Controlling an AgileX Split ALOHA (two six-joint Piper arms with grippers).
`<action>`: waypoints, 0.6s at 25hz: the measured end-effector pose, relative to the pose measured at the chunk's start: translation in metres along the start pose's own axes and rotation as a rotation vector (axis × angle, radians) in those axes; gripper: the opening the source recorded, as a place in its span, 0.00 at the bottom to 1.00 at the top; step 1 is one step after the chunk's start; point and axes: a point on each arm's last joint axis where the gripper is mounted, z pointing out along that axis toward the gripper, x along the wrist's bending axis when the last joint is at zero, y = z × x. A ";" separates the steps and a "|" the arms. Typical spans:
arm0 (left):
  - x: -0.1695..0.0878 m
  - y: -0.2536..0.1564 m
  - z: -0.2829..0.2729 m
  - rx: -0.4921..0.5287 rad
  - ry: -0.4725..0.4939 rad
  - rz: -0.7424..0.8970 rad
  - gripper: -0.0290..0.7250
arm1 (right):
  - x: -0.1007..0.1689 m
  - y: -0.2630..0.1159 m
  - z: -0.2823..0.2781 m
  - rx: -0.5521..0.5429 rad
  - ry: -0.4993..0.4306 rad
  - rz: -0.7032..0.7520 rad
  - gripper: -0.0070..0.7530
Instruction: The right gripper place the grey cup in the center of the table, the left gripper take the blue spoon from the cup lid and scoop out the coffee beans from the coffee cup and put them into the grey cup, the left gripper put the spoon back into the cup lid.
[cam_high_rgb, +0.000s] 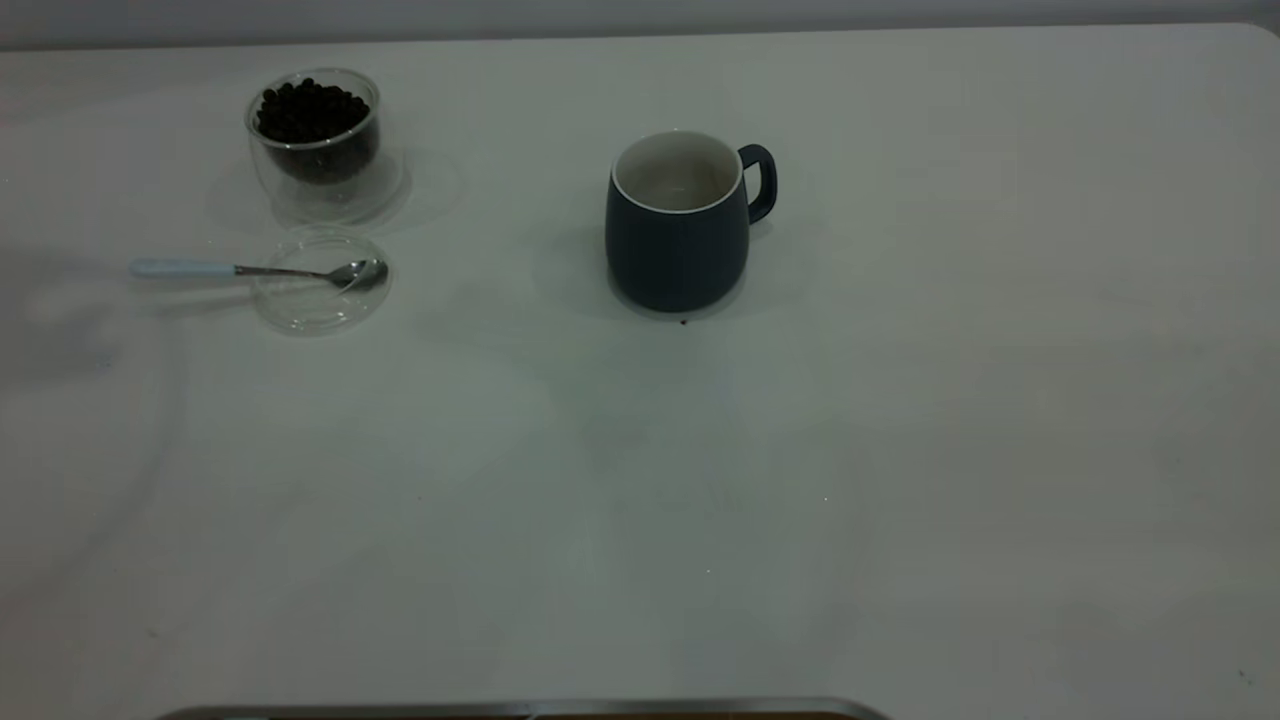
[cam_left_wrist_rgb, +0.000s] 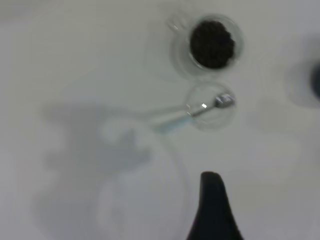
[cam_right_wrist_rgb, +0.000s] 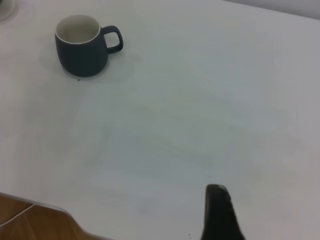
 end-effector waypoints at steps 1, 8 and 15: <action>-0.009 -0.008 -0.006 -0.002 -0.003 0.001 0.82 | 0.000 0.000 0.000 0.000 0.000 0.000 0.68; -0.063 -0.089 -0.039 -0.010 -0.039 0.051 0.82 | 0.000 0.000 0.000 0.000 0.000 0.000 0.68; -0.099 -0.186 -0.055 -0.065 -0.075 0.154 0.82 | 0.000 0.000 0.000 0.000 0.000 0.000 0.68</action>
